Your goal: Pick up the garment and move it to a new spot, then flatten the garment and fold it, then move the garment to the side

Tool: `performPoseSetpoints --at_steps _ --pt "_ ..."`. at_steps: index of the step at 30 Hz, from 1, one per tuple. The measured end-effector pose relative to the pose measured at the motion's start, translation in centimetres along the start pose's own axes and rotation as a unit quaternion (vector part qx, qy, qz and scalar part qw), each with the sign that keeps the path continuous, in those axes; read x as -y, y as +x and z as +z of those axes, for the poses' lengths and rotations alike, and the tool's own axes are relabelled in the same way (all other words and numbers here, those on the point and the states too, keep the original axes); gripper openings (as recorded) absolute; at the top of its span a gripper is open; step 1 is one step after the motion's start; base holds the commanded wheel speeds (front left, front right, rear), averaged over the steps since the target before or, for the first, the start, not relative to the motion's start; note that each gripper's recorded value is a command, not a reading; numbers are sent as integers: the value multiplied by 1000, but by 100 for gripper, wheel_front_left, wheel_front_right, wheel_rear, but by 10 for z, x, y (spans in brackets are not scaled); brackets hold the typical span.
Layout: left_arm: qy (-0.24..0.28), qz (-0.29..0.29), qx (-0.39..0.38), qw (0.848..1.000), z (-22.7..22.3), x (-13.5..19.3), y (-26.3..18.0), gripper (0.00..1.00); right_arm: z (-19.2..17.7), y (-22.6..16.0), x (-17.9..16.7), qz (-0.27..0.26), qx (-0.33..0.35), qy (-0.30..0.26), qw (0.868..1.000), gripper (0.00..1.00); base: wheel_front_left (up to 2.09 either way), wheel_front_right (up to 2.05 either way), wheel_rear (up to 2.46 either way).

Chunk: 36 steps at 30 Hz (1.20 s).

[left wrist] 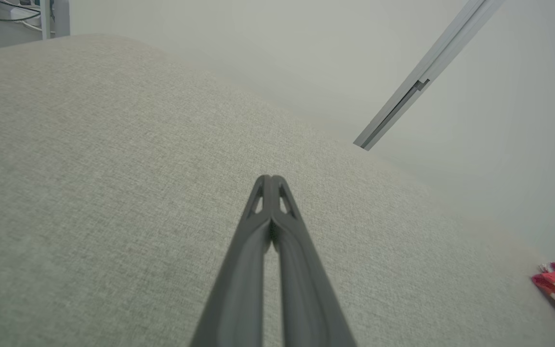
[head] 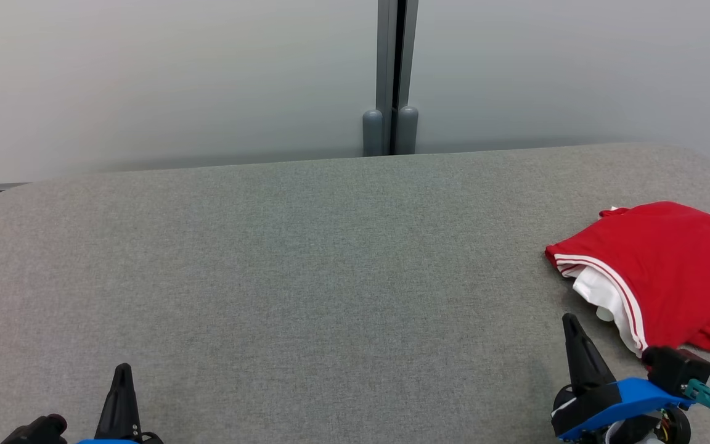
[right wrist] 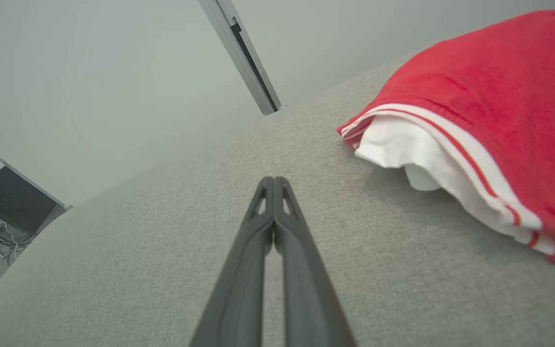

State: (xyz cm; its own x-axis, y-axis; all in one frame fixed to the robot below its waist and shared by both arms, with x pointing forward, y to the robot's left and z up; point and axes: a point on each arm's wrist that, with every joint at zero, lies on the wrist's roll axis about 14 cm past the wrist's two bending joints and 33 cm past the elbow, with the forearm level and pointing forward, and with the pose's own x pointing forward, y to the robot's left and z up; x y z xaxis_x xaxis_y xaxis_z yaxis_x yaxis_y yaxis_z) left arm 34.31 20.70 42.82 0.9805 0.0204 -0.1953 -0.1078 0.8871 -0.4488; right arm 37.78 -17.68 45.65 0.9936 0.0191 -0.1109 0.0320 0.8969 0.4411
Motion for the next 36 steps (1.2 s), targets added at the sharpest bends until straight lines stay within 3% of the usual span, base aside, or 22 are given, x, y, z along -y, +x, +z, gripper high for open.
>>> performPoseSetpoints --at_steps 16,36 --pt "-125 6 12 992 14 4 9 0 11 2 5 -15 9 128 992 0 0 0 0" --pt "-245 -3 19 969 25 13 16 0 22 4 6 -16 18 251 968 0 0 0 0"
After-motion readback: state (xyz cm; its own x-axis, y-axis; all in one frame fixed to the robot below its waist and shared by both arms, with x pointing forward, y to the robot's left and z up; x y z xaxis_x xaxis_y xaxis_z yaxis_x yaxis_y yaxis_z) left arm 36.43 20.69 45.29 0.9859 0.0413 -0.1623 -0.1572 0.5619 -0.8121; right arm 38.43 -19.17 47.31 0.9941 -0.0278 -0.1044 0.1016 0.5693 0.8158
